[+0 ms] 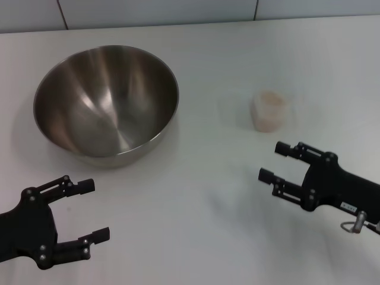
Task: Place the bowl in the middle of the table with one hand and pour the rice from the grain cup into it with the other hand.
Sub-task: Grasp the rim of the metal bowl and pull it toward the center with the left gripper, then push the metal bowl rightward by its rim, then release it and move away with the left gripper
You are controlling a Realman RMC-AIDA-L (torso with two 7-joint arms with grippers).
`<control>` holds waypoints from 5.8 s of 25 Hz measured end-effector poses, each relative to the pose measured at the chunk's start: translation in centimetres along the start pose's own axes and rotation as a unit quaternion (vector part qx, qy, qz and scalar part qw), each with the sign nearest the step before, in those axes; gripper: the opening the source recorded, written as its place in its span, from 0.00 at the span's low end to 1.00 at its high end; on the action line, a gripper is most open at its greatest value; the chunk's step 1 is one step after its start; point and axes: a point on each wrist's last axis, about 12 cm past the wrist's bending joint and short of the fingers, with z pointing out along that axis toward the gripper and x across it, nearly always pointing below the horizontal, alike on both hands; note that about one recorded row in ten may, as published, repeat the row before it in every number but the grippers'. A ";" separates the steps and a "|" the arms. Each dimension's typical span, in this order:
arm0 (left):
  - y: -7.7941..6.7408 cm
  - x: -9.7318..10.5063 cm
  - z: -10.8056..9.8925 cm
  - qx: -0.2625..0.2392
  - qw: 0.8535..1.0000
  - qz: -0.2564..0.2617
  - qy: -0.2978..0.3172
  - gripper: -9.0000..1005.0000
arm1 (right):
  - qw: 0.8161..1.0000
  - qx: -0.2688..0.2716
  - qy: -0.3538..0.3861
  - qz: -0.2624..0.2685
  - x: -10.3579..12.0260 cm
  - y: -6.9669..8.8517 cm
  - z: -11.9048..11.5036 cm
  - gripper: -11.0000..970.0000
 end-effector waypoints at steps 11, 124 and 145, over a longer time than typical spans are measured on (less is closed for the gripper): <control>0.2 0.0 0.1 -0.002 1.000 0.002 0.003 0.81 | 1.000 0.006 -0.011 -0.016 -0.2 -0.1 0.3 0.73; 13.9 -7.7 4.6 -0.233 0.918 -0.260 0.186 0.05 | 0.996 0.069 -0.022 -0.043 -0.6 -2.0 2.5 0.73; 15.2 -11.0 12.0 -0.161 0.946 -0.192 0.205 0.07 | 0.997 0.070 -0.021 -0.039 -0.4 -1.8 2.5 0.73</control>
